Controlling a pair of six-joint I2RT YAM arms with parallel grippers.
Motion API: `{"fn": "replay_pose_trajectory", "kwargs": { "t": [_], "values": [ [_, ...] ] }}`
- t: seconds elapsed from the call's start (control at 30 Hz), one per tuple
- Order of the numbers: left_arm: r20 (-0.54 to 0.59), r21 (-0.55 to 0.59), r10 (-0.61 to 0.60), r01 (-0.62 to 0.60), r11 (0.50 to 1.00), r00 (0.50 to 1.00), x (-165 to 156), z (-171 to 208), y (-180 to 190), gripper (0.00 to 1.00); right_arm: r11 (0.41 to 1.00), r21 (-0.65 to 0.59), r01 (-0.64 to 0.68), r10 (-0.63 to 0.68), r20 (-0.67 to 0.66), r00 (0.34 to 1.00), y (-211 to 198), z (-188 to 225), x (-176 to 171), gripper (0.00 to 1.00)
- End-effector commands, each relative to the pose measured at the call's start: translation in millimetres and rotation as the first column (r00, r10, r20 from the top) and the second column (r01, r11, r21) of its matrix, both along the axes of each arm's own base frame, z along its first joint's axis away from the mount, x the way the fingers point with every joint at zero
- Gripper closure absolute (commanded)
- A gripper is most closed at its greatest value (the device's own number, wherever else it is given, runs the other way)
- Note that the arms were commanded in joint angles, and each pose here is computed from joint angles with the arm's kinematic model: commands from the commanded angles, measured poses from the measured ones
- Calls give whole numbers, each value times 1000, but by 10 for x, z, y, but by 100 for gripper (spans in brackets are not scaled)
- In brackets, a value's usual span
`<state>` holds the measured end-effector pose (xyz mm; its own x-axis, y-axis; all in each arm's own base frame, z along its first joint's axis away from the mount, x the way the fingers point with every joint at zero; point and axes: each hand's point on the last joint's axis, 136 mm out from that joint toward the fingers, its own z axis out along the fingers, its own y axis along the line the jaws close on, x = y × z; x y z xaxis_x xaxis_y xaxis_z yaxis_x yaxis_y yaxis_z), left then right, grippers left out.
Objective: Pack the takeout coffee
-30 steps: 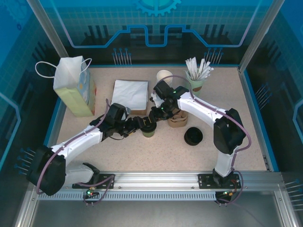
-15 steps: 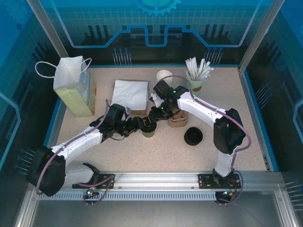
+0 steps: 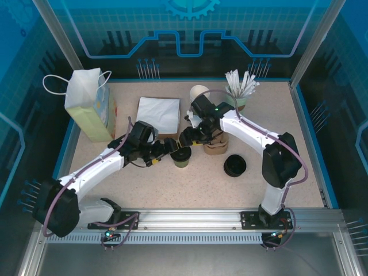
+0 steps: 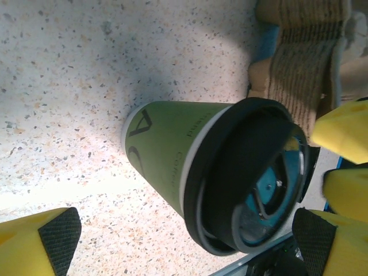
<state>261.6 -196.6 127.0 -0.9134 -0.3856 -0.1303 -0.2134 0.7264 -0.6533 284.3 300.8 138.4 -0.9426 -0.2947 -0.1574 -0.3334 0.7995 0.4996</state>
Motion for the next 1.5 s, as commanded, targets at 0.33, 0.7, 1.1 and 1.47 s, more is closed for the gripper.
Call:
{"fn": "replay_pose_trajectory", "kwargs": {
  "t": [0.33,0.7,1.1,1.47],
  "values": [
    [53,39,51,-53,998,997,-16,274,325,1,994,113,3,6,-82,997,99,-35,-256,36],
    [40,85,65,-69,994,997,-82,188,445,1,991,134,-17,28,-81,996,307,-36,-11,41],
    [37,79,100,-103,992,994,-82,196,569,1,980,193,-41,61,-98,993,614,-35,211,42],
    [6,-7,105,-104,995,995,-11,143,589,3,976,215,-36,49,-56,997,759,101,418,41]
  ]
}}
